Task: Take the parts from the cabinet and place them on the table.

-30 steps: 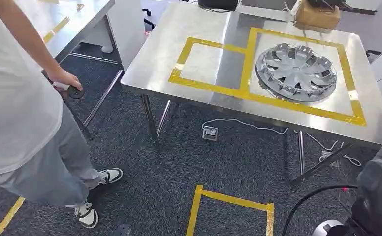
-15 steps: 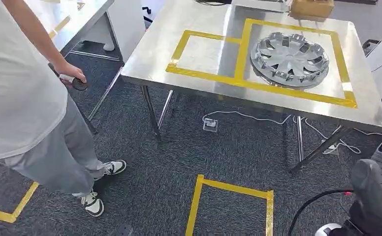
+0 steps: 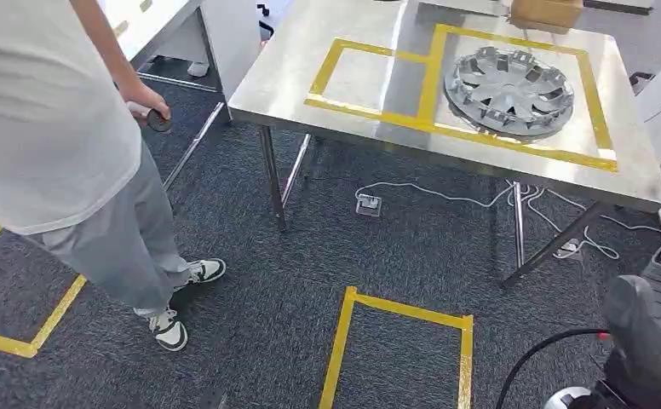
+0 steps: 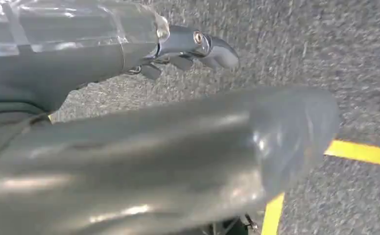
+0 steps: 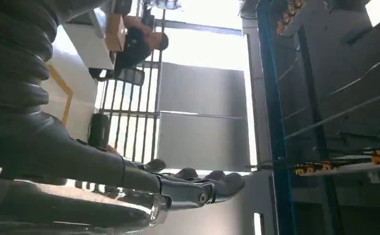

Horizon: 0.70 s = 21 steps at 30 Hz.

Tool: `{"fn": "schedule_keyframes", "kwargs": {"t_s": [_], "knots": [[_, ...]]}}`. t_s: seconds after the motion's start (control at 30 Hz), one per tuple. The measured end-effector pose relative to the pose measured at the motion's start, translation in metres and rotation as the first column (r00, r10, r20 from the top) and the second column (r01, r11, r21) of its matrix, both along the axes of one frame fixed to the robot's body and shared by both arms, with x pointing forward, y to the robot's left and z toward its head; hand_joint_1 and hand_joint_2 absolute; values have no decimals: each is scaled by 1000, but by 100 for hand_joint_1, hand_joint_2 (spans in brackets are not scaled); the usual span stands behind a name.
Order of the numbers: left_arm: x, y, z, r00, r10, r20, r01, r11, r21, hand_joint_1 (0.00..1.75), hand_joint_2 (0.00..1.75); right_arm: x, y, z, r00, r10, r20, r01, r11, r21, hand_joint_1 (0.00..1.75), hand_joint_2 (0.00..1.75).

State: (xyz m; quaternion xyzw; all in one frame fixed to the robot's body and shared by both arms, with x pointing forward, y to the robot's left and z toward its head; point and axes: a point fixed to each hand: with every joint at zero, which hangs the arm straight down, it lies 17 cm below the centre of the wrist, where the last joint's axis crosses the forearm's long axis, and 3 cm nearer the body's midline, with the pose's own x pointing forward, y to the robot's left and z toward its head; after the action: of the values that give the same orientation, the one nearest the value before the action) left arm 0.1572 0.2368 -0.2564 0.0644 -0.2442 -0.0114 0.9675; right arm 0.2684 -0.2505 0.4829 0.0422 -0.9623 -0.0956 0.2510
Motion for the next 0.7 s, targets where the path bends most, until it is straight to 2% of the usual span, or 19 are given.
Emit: {"fn": "schedule_keyframes", "kwargs": {"t_s": [0.4, 0.7], "knots": [[-2, -7, 0, 999, -34, -8, 33, 999, -21, 0, 0, -3, 1, 8, 1000, -2, 30, 2, 1000, -6, 0, 175], [-4, -9, -1, 992, -130, -11, 130, 991, 17, 0, 0, -2, 1, 10, 999, 3, 32, -2, 1000, -3, 0, 175]]}}
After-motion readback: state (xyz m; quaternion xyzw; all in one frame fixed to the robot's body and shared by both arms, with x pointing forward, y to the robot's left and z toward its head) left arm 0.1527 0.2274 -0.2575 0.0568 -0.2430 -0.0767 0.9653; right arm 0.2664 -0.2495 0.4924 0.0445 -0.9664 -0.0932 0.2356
